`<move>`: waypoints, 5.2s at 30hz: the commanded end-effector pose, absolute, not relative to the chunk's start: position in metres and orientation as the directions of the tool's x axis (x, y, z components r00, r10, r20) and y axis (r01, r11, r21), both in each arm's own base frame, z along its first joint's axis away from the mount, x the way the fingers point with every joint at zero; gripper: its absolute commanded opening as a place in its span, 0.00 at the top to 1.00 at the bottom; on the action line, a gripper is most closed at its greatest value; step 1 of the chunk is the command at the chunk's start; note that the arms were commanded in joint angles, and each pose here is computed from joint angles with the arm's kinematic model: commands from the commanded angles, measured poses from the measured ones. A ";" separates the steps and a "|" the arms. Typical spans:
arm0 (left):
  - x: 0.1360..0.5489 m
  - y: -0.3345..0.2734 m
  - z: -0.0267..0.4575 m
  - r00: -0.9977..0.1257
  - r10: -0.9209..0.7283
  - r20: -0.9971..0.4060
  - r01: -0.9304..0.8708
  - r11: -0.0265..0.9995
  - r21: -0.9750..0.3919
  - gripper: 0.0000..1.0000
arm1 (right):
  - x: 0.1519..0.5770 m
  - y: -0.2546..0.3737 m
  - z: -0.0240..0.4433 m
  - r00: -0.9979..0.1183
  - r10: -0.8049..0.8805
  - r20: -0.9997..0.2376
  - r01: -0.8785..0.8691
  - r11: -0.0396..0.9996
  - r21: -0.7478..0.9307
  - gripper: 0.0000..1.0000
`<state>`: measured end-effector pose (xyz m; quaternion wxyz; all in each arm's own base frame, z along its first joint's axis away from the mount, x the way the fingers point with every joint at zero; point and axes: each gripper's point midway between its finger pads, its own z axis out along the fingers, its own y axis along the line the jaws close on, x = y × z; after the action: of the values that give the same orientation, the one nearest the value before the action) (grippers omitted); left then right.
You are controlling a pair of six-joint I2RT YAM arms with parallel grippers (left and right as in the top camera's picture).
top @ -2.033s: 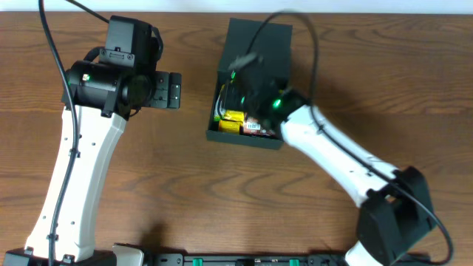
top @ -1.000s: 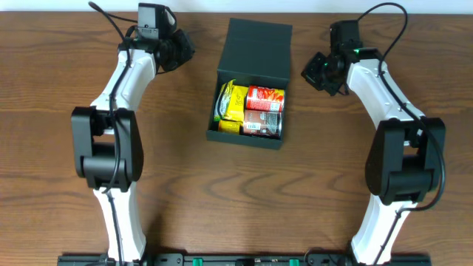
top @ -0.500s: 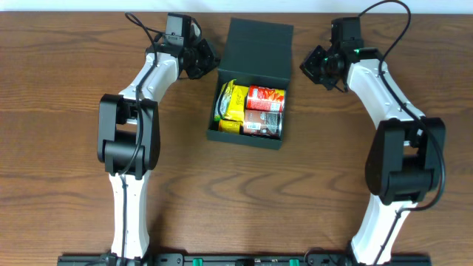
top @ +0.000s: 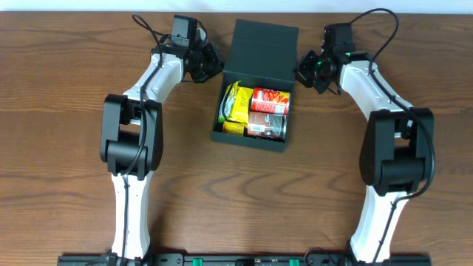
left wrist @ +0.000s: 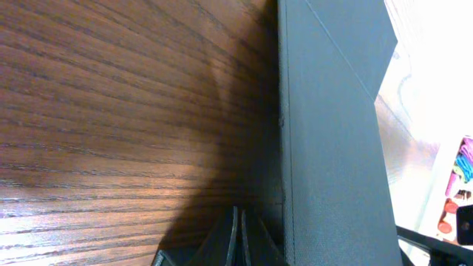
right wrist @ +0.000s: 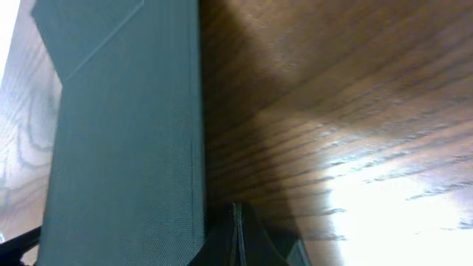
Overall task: Pack container
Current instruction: 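Grip the lid's back edge with both grippers, then swing the lid forward and down over the box with both grippers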
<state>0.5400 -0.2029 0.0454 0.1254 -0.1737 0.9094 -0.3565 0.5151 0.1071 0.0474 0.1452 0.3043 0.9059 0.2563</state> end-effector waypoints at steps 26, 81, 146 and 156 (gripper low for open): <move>0.539 -0.218 0.072 -0.936 -0.346 -0.057 -0.166 0.582 -0.796 0.94 | 0.523 0.159 0.062 -0.814 0.579 0.044 0.422 0.538 0.729 0.98; 0.538 -0.190 0.040 -0.913 -0.407 -0.007 -0.272 0.622 -0.735 0.95 | 0.509 0.143 0.051 -0.783 0.610 0.125 0.517 0.526 0.675 0.99; 0.552 -0.194 0.153 -0.910 -0.396 -0.124 -0.092 0.485 -0.870 0.94 | 0.533 0.189 0.106 -0.869 0.489 0.082 0.299 0.385 0.873 0.98; 0.546 -0.191 0.142 -0.914 -0.387 -0.121 -0.111 0.525 -0.844 0.94 | 0.531 0.192 0.108 -0.880 0.467 0.079 0.282 0.383 0.880 0.99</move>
<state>0.5512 -0.1715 0.1217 0.1403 -0.1819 0.8624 -0.4510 0.5405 0.1689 0.0993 0.1179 0.2599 0.8311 0.4772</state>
